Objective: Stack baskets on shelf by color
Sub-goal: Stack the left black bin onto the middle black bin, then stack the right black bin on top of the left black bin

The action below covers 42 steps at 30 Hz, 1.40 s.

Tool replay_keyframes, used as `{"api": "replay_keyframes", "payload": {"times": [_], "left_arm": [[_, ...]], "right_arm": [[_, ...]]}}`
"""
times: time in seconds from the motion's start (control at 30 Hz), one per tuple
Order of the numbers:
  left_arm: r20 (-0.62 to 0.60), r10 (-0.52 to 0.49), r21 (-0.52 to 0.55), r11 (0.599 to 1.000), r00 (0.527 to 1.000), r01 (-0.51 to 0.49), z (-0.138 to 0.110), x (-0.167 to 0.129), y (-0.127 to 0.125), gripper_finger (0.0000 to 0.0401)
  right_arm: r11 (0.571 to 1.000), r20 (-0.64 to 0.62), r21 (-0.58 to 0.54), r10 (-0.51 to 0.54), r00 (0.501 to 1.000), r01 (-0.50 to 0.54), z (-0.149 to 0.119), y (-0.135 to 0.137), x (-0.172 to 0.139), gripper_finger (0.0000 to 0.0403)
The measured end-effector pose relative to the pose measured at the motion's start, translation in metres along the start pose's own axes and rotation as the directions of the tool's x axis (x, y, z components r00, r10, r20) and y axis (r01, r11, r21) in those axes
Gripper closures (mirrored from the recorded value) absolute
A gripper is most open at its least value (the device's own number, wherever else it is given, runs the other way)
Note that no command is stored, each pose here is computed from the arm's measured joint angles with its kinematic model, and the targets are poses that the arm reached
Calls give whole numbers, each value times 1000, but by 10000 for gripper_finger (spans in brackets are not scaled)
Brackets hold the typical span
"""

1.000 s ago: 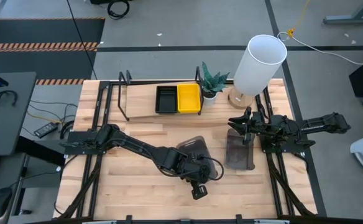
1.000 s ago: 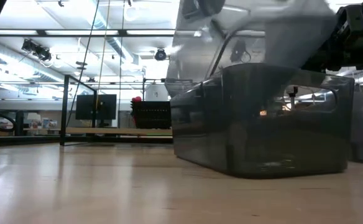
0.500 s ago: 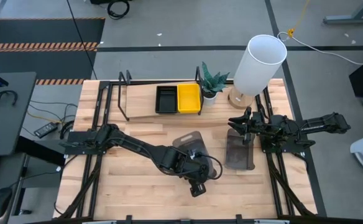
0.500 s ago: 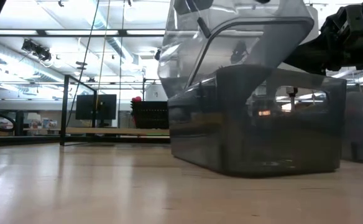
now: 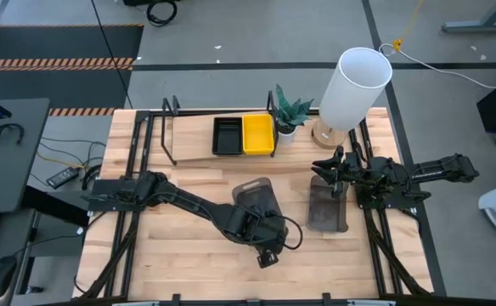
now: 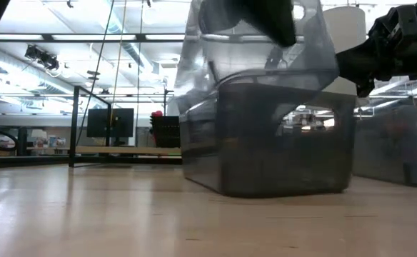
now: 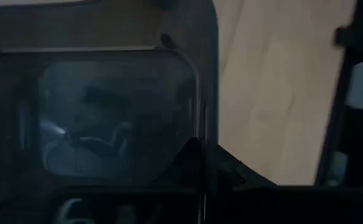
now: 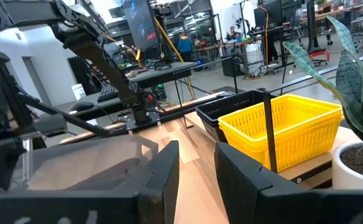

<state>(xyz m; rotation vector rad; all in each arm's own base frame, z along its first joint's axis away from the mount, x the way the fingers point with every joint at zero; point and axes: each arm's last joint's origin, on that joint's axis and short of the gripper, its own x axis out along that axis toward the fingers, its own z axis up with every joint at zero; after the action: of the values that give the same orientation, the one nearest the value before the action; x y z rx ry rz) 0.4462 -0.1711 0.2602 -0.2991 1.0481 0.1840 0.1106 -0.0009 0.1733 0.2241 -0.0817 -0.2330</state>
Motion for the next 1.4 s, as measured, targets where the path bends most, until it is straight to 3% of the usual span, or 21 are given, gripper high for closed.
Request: {"api": "replay_keyframes", "payload": {"times": [0.23, 0.53, 0.8, 1.13, 1.27, 1.33, 1.4], "left_arm": [[-69, 61, 22, 998, 996, -60, -9, 13, 2, 396], [-161, 34, 26, 999, 986, -31, -16, 28, 2, 382], [-182, 47, 33, 999, 982, -42, -18, 29, 3, 296], [-85, -24, 44, 999, 996, 28, 6, -12, -5, 191], [-37, -19, 102, 995, 999, 22, 8, -16, -9, 177], [-14, 12, 197, 980, 1000, -9, 6, -17, -11, 177], [62, 95, 307, 945, 994, -109, 1, -19, -17, 186]], "right_arm": [[1000, 3, 1, 0, 1000, 0, 0, 0, 0, 294], [1000, 9, 3, 2, 1000, -2, 1, 0, 0, 294], [1000, 13, 4, 3, 1000, -3, 1, 0, 0, 294], [1000, 18, 6, 3, 1000, -4, 2, 1, 0, 294], [1000, 18, 6, 3, 1000, -4, 2, 1, 0, 294], [1000, 18, 6, 4, 1000, -4, 2, 1, 0, 294], [1000, 18, 6, 4, 1000, -4, 2, 1, 0, 294]]}}
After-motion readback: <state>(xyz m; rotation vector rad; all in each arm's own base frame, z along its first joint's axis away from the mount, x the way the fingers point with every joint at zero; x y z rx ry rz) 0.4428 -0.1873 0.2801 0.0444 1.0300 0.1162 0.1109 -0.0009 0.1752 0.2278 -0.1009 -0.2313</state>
